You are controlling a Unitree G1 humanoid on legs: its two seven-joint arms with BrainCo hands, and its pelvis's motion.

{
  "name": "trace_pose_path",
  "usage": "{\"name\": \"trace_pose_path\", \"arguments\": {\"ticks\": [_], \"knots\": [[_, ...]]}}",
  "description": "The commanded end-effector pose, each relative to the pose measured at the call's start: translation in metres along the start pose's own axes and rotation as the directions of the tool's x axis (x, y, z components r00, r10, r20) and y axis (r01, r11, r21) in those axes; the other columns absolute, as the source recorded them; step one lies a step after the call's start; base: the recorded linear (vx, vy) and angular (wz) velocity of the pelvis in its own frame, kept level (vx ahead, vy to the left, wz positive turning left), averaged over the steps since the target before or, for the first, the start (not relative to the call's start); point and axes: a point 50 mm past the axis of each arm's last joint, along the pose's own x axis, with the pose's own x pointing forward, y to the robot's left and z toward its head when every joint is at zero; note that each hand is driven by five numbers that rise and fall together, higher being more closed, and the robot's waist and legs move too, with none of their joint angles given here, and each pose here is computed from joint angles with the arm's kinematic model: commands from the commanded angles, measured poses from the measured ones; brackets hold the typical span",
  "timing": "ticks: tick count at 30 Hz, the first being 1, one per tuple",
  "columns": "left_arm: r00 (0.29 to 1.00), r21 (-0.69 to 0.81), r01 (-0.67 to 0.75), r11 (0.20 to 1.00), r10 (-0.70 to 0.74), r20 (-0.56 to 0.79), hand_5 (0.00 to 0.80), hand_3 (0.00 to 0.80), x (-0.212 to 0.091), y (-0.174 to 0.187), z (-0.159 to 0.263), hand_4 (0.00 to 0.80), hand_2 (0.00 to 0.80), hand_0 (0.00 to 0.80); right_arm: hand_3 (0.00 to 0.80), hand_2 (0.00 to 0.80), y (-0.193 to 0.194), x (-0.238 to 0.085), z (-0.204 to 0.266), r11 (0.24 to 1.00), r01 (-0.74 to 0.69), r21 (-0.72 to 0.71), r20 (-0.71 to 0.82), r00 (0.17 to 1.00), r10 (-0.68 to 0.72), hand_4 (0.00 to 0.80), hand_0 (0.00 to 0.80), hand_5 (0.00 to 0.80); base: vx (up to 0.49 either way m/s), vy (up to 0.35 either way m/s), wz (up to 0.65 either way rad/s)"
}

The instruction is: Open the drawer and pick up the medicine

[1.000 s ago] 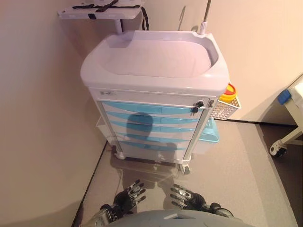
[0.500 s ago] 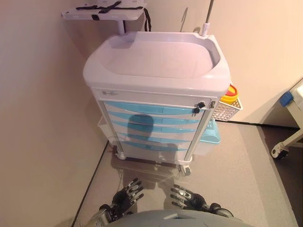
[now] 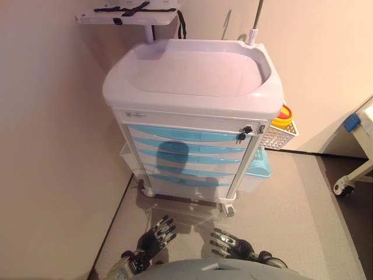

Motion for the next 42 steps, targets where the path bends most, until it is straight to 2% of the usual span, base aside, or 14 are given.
{"name": "trace_pose_path", "arguments": {"ticks": [1, 6, 12, 19, 29, 34, 42], "knots": [[0.994, -0.106, 0.104, 0.989, -0.105, -0.006, 0.000, 0.000, 0.014, -0.012, 0.007, 0.000, 0.000, 0.000, 0.000, 0.000, 0.017, 0.014, 0.016, 0.996, -0.090, 0.011, 0.078, 0.993, 0.089, 0.000, 0.000, 0.000, 0.052, 0.017, -0.01], [0.994, -0.262, 0.109, 0.959, -0.112, 0.003, 0.000, 0.000, 0.014, -0.013, 0.000, 0.000, 0.000, 0.000, 0.000, 0.000, 0.017, 0.013, 0.016, 0.995, -0.090, 0.034, 0.109, 0.990, 0.086, 0.000, 0.000, 0.000, 0.037, 0.021, -0.03], [0.980, -0.403, 0.197, 0.894, -0.165, 0.112, 0.000, 0.000, 0.023, -0.024, 0.011, 0.000, 0.000, 0.000, 0.000, 0.000, 0.021, 0.014, 0.020, 0.995, -0.095, 0.035, 0.187, 0.979, 0.087, 0.000, 0.000, 0.000, -0.002, 0.008, -0.02], [0.914, -0.426, 0.385, 0.819, -0.274, 0.299, 0.000, 0.000, 0.043, -0.050, 0.050, 0.000, 0.000, 0.000, 0.000, 0.000, 0.029, 0.016, 0.037, 0.994, -0.106, 0.034, 0.310, 0.947, 0.091, 0.000, 0.000, 0.000, -0.074, 0.005, -0.03], [0.736, -0.339, 0.632, 0.697, -0.401, 0.546, 0.000, 0.000, 0.056, -0.091, 0.112, 0.000, 0.000, 0.000, 0.000, 0.000, 0.047, 0.014, 0.057, 0.975, -0.221, 0.012, 0.404, 0.893, 0.197, 0.000, 0.000, 0.000, -0.065, -0.008, -0.07], [0.608, -0.227, 0.749, 0.622, -0.509, 0.609, 0.000, 0.000, 0.056, -0.115, 0.133, 0.000, 0.000, 0.000, 0.000, 0.000, 0.055, 0.013, 0.063, 0.965, -0.261, -0.014, 0.404, 0.882, 0.244, 0.000, 0.000, 0.000, -0.020, 0.014, -0.05], [0.470, -0.130, 0.824, 0.551, -0.537, 0.700, 0.000, 0.000, 0.054, -0.138, 0.166, 0.000, 0.000, 0.000, 0.000, 0.000, 0.056, 0.011, 0.061, 0.960, -0.280, -0.008, 0.389, 0.884, 0.261, 0.000, 0.000, 0.000, 0.000, 0.001, -0.01]]}}
